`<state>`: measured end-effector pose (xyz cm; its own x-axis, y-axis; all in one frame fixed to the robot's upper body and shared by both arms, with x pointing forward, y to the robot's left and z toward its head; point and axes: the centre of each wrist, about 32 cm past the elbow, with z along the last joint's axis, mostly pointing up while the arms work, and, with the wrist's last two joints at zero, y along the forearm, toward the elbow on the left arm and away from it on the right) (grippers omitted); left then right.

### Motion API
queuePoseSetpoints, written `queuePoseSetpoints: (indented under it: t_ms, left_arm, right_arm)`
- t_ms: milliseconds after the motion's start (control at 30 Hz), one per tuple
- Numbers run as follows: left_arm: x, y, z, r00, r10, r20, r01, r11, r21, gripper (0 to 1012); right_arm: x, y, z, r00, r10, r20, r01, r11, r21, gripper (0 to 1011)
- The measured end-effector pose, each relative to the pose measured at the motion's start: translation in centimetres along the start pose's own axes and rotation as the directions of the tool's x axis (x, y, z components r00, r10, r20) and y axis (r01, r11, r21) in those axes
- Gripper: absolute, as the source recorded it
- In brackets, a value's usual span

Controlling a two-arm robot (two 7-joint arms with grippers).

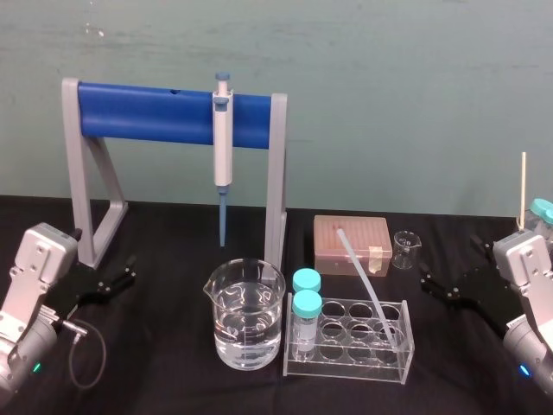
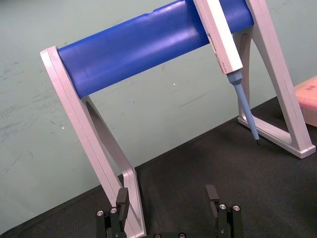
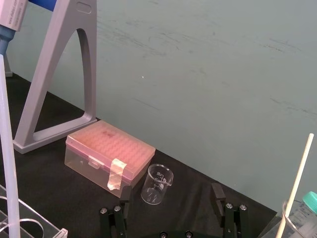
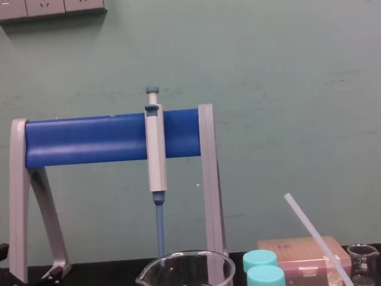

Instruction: Pick up the stirring rod with one hand, then place it down.

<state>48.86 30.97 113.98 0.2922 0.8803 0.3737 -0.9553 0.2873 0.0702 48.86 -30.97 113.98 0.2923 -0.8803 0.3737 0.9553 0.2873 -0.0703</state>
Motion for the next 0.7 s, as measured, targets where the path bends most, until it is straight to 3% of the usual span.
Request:
queuePoseSetpoints:
  t_ms: [700]
  left_arm:
    - [0.00,0.00,0.00,1.0000,0.000,0.000,0.000,1.0000,0.000,1000]
  right_arm:
    - [0.00,0.00,0.00,1.000,0.000,0.000,0.000,1.000,0.000,1000]
